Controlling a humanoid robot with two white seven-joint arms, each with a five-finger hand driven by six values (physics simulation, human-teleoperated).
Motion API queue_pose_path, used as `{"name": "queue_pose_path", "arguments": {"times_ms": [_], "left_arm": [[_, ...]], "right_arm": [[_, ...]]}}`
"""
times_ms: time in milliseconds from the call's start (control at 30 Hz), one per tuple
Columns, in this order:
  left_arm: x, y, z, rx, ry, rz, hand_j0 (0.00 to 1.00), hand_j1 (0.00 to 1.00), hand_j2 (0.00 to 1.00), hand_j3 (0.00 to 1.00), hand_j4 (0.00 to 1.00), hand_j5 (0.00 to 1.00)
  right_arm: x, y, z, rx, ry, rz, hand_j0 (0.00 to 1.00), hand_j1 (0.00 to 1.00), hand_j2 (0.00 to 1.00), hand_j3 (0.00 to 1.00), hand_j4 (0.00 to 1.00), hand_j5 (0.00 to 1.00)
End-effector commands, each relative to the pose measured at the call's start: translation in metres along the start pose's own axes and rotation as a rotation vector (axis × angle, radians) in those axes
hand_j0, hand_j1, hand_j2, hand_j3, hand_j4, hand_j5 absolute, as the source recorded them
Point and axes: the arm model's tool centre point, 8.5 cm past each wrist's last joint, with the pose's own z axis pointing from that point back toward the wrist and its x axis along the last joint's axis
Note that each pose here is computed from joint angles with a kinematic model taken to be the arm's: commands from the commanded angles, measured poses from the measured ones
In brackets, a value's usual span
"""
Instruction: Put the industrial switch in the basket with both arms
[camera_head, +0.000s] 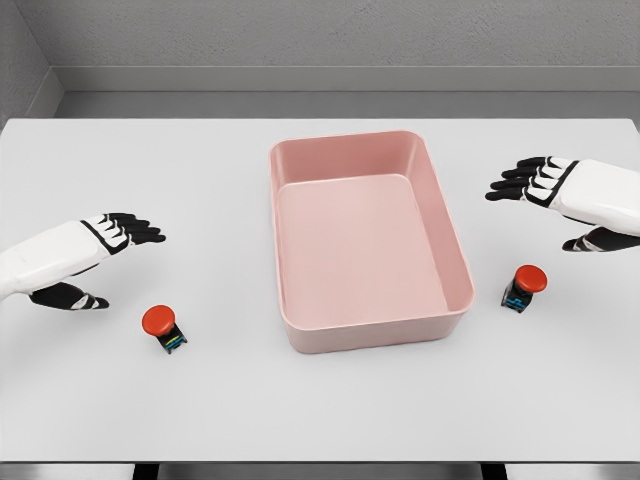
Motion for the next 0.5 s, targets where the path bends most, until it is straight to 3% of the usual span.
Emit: {"name": "queue_pose_path", "arguments": {"times_ms": [0, 133, 333, 400, 467], "left_arm": [[0.0, 0.001, 0.0, 0.004, -0.001, 0.005, 1.0, 1.0, 1.0, 1.0, 1.0, 1.0], [0.002, 0.001, -0.001, 0.007, -0.007, 0.004, 1.0, 1.0, 1.0, 1.0, 1.0, 1.0], [0.009, -0.011, -0.002, -0.016, -0.02, 0.019, 1.0, 1.0, 1.0, 1.0, 1.0, 1.0], [0.01, -0.016, -0.001, -0.026, -0.022, 0.029, 1.0, 1.0, 1.0, 1.0, 1.0, 1.0], [0.01, -0.015, -0.001, -0.025, -0.022, 0.03, 1.0, 1.0, 1.0, 1.0, 1.0, 1.0]], "right_arm": [[0.0, -0.001, 0.001, -0.004, 0.001, -0.004, 1.0, 1.0, 1.0, 1.0, 1.0, 1.0], [-0.003, 0.001, 0.004, 0.009, 0.014, -0.004, 1.0, 1.0, 1.0, 1.0, 1.0, 1.0], [-0.028, 0.032, 0.02, 0.034, 0.107, -0.092, 1.0, 1.0, 1.0, 1.0, 1.0, 1.0], [-0.028, 0.036, 0.022, -0.069, 0.12, -0.113, 1.0, 1.0, 1.0, 1.0, 1.0, 1.0], [-0.026, 0.043, 0.02, -0.076, 0.114, -0.132, 1.0, 1.0, 1.0, 1.0, 1.0, 1.0]]}}
